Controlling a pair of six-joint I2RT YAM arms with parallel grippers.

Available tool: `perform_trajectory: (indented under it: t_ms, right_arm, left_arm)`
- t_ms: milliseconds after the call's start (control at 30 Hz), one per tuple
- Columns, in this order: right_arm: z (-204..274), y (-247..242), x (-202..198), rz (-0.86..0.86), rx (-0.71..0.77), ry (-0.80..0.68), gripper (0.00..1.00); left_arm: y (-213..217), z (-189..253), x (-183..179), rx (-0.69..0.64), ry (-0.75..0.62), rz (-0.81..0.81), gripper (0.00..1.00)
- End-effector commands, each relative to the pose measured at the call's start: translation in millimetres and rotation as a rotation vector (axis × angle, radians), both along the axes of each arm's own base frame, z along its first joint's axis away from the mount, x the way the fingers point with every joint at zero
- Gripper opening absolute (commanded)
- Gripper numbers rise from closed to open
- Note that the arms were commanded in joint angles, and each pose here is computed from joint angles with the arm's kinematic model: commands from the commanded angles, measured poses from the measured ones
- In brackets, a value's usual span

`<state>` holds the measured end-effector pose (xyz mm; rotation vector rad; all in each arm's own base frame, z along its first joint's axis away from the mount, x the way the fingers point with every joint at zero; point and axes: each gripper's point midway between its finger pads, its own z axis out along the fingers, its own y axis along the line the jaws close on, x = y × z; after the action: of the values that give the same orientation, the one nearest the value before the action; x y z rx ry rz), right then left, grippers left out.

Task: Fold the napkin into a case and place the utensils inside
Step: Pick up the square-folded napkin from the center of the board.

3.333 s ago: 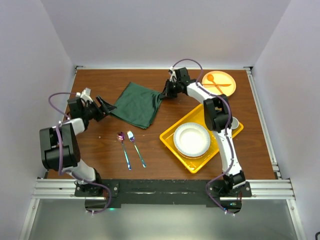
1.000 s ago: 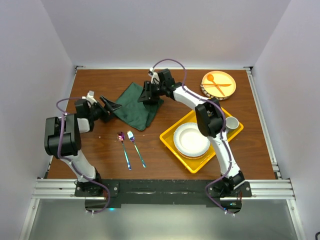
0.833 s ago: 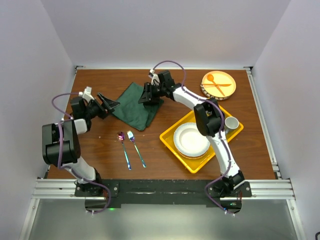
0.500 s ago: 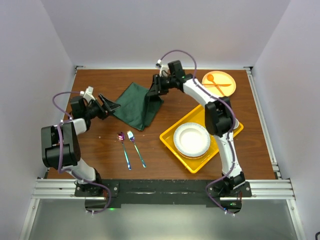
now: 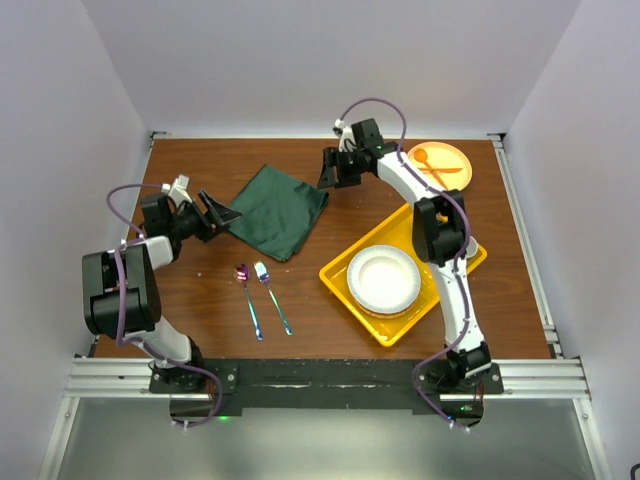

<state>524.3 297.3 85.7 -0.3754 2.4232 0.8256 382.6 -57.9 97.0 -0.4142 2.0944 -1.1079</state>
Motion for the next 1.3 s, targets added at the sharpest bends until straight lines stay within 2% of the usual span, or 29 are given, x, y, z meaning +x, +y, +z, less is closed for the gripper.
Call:
perform_trajectory:
  t_ms: [0,100,167,267,300,333,367,433,467,567,600,700,800,867,1067,1267]
  right_arm:
    - [-18.1,-1.2,2.4,0.004,-0.067,-0.011,0.66]
    - [-21.0,1.8,1.4,0.020,-0.049,-0.003,0.60]
    - [-22.5,4.4,-0.2,0.024,-0.032,0.006,0.55]
    - [-17.9,8.4,-0.6,0.028,-0.003,0.001,0.47]
    - [-16.7,9.7,-1.0,0.031,0.005,0.002,0.44]
    - [-15.4,10.3,-1.1,0.030,0.009,0.005,0.42]
    - [-13.5,10.6,-0.9,0.031,0.011,0.002,0.41]
    - [-12.4,11.1,-1.3,0.028,0.011,0.002,0.41]
    - [-10.5,11.1,-0.7,0.027,0.012,-0.003,0.43]
    - [-6.2,9.4,1.7,0.023,0.008,-0.020,0.45]
    - [-6.3,9.2,1.9,0.022,0.007,-0.020,0.45]
    - [-5.5,9.1,1.6,0.027,0.006,-0.025,0.36]
    - [-10.9,8.6,-0.8,0.030,0.004,-0.015,0.29]
    - [-12.8,9.1,-2.1,0.028,0.009,-0.006,0.29]
    - [-11.4,12.4,-4.8,0.024,0.032,0.005,0.31]
    - [-11.9,13.9,-5.1,0.023,0.042,0.012,0.32]
  left_arm:
    - [3.7,15.8,7.2,0.031,-0.070,-0.013,0.80]
    - [4.7,14.4,7.7,0.046,-0.079,-0.016,0.79]
    - [2.9,17.3,10.9,0.085,-0.100,-0.034,0.71]
    - [-10.9,17.8,19.0,0.317,-0.166,-0.164,0.67]
    - [-28.5,20.6,17.8,0.430,-0.221,-0.278,0.67]
    - [-36.7,18.8,15.8,0.488,-0.236,-0.327,0.67]
    - [-50.6,20.2,16.2,0.605,-0.304,-0.392,0.68]
    - [-65.7,21.5,14.0,0.707,-0.364,-0.450,0.70]
    - [-83.3,18.4,10.4,0.811,-0.415,-0.516,0.73]
    - [-113.6,8.4,-0.1,0.941,-0.467,-0.621,0.75]
    - [-120.1,6.3,-2.3,0.960,-0.476,-0.639,0.75]
    - [-139.7,-5.1,-14.8,1.023,-0.489,-0.709,0.75]
    - [-151.5,-11.2,-23.3,1.066,-0.505,-0.752,0.70]
    - [-155.0,-16.5,-26.8,1.098,-0.503,-0.777,0.66]
    - [-149.1,-38.6,-31.0,1.154,-0.421,-0.835,0.63]
    - [-144.5,-46.9,-36.0,1.176,-0.398,-0.874,0.60]
